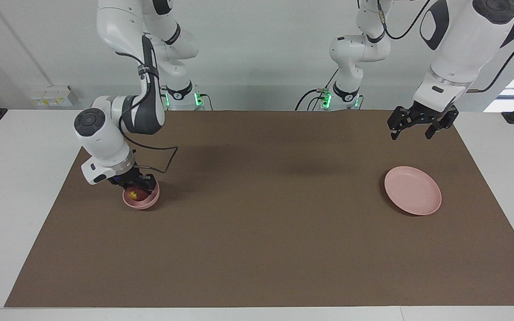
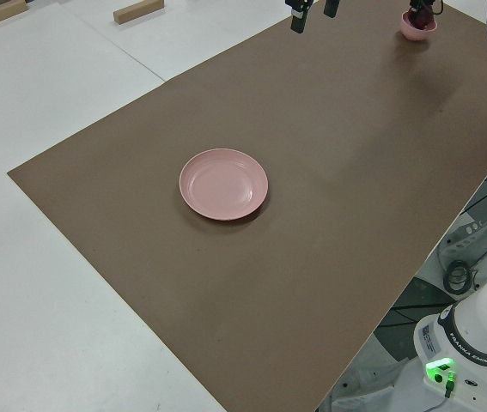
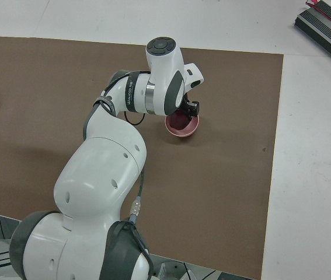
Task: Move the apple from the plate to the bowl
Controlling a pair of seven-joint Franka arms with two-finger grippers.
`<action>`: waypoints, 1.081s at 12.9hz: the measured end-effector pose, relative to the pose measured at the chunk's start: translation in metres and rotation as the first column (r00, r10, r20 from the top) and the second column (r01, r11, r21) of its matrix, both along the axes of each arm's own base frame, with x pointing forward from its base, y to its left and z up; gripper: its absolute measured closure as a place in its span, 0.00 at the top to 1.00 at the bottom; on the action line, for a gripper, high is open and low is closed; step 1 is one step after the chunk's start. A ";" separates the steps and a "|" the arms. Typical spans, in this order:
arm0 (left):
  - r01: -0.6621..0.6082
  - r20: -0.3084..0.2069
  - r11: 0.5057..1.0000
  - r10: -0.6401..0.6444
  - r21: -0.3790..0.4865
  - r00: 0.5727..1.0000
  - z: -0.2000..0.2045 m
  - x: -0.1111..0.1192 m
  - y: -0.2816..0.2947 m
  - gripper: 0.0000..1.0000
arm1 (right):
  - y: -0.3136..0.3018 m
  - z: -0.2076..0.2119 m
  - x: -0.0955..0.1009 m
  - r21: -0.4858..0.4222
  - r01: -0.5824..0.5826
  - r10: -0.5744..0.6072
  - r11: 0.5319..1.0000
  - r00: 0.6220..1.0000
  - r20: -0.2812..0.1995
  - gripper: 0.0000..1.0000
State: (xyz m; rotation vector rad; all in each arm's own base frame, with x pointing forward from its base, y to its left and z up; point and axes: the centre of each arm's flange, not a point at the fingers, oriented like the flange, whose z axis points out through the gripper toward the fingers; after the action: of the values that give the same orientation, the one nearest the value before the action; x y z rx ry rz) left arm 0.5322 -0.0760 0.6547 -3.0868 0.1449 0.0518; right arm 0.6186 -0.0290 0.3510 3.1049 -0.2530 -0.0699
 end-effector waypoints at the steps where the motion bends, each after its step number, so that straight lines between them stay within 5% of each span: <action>1: 0.003 -0.004 1.000 -0.003 0.001 1.000 -0.001 -0.001 -0.002 1.00 | -0.001 -0.004 0.001 -0.001 0.001 -0.001 1.000 1.000 0.003 0.78; 14: 0.002 -0.015 0.998 -0.003 -0.060 1.000 -0.002 0.005 0.056 1.00 | -0.003 -0.027 -0.005 0.000 0.004 -0.004 1.000 0.999 -0.035 0.77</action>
State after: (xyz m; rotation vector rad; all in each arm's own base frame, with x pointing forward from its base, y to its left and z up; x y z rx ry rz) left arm 0.5369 -0.0198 0.6523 -3.1464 0.1534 0.0714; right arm 0.6135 -0.0317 0.3237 3.1002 -0.2589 -0.1241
